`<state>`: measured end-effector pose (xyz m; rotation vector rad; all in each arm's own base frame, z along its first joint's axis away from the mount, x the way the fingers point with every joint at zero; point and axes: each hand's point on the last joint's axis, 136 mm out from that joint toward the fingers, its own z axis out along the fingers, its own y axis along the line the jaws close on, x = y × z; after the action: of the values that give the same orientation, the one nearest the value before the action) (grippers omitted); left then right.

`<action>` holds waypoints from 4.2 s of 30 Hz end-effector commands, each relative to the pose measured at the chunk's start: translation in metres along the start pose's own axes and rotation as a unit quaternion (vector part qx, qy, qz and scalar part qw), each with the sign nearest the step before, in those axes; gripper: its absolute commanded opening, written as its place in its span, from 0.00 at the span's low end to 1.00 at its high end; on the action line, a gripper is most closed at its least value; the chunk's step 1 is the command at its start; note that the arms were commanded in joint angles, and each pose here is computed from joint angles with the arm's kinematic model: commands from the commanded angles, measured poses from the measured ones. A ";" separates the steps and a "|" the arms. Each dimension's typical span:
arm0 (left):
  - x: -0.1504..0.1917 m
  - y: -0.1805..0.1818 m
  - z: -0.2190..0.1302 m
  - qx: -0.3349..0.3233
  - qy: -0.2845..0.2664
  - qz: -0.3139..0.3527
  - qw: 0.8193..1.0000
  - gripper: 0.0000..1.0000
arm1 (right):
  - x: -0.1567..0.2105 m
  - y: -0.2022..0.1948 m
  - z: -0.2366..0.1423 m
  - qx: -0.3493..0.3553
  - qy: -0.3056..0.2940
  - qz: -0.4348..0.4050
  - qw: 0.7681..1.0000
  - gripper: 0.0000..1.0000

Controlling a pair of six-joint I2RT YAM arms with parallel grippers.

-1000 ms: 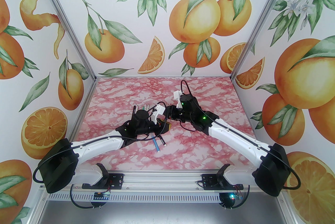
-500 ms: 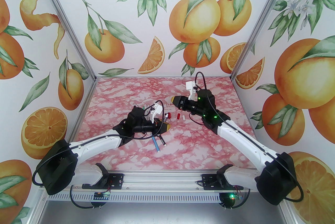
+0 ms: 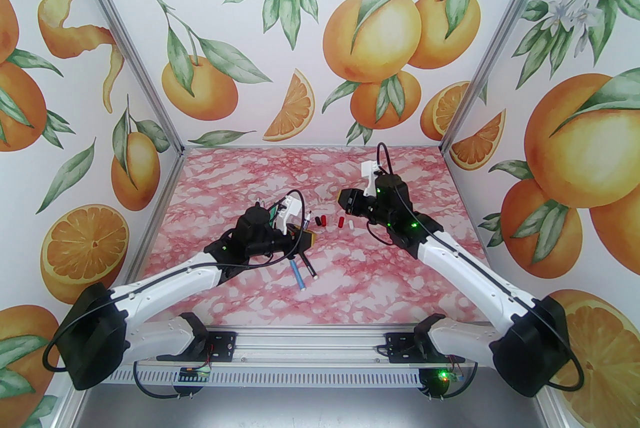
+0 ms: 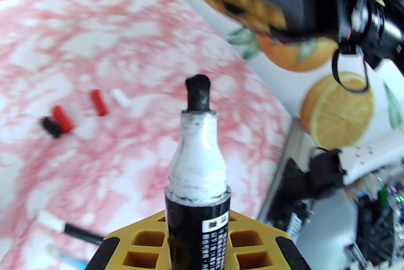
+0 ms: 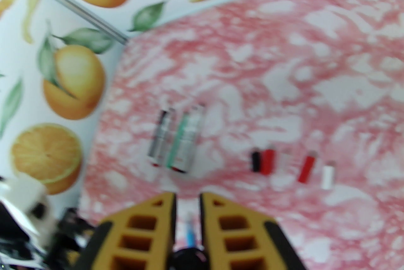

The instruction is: Open the pen caps

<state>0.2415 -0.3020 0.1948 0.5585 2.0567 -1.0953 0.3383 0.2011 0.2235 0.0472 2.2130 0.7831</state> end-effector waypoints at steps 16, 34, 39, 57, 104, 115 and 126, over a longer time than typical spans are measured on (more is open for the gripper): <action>-0.004 0.021 -0.029 -0.091 -0.011 0.034 0.995 0.00 | 0.063 -0.137 0.052 0.229 0.166 -0.047 0.958 0.12; 0.002 0.023 -0.022 -0.086 0.003 0.030 0.996 0.00 | 0.077 -0.169 0.091 0.243 0.227 -0.037 0.942 0.15; 0.004 0.023 -0.019 -0.085 0.010 0.031 0.996 0.00 | 0.080 -0.169 0.097 0.239 0.235 -0.031 0.942 0.16; 0.004 0.021 -0.013 -0.079 0.020 0.032 0.996 0.00 | 0.085 -0.176 0.106 0.247 0.248 -0.025 0.937 0.23; 0.001 0.159 0.060 -0.378 0.150 -0.061 0.911 0.02 | 0.070 -0.026 -0.007 -0.022 0.088 -0.055 0.994 1.00; 0.012 0.197 0.079 -0.416 0.172 -0.066 0.890 0.06 | 0.079 -0.032 -0.004 -0.016 0.099 -0.054 0.993 1.00; 0.018 0.225 0.080 -0.446 0.178 -0.065 0.875 0.08 | 0.080 -0.040 -0.005 0.004 0.101 -0.056 0.993 1.00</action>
<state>0.3977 -0.2495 0.0300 0.1653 2.6636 -0.0308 0.2884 0.1878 0.1567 -0.1541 2.3703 0.7587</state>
